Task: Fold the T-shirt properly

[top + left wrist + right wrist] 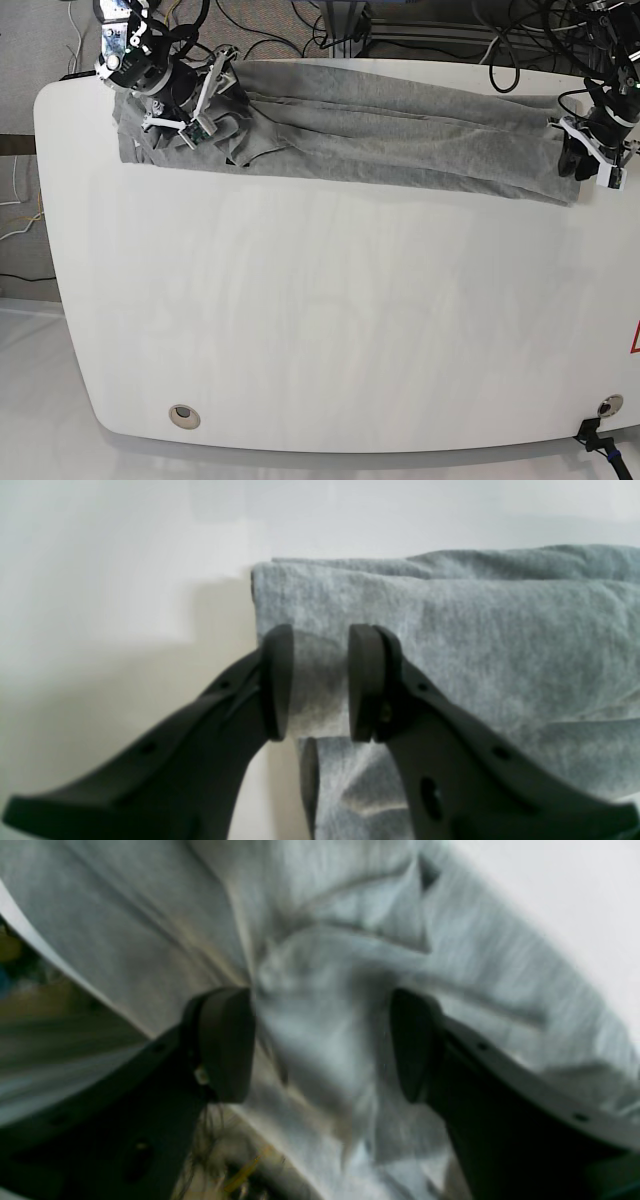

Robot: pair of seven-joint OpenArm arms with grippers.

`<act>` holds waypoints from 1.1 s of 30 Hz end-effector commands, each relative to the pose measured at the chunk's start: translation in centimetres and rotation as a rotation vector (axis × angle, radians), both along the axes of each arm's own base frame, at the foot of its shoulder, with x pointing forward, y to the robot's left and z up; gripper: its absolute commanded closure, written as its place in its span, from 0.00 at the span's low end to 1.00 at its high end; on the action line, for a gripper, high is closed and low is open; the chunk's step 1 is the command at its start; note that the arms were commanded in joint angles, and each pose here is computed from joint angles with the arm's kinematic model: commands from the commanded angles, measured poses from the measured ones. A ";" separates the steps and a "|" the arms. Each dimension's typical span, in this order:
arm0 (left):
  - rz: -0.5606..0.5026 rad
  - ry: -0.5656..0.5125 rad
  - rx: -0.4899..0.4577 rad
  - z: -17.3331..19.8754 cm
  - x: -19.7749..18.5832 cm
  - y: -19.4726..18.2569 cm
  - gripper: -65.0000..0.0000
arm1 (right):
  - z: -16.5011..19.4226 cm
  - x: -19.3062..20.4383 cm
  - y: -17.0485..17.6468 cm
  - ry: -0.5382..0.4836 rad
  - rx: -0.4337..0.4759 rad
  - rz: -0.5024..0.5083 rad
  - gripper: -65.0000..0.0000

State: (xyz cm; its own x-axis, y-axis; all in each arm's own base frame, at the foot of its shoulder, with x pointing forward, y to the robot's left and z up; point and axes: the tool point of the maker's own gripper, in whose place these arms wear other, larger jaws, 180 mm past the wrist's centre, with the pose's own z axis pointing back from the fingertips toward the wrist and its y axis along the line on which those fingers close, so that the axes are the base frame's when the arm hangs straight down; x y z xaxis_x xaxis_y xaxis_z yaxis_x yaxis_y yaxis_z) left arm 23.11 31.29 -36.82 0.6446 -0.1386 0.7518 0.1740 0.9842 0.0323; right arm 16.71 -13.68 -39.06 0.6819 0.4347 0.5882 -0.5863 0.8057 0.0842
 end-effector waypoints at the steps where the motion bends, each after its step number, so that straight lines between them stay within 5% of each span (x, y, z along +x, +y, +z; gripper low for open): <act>1: -0.014 -0.026 0.052 1.1 0.5 0.7 0.73 | 1.5 0.8 0.6 -0.107 0.049 0.000 0.37; 5: -0.016 -0.017 0.074 0.9 0.4 0.9 0.73 | 2.5 0.7 1.4 -0.184 0.113 -0.008 0.38; 11: -0.018 -0.018 0.073 1.0 0.5 0.8 0.73 | 3.5 0.6 0.3 -0.273 0.170 -0.170 0.38; 33: -0.019 -0.004 0.071 0.5 0.1 0.7 0.73 | 3.3 1.4 -3.1 -0.320 0.077 -0.312 0.38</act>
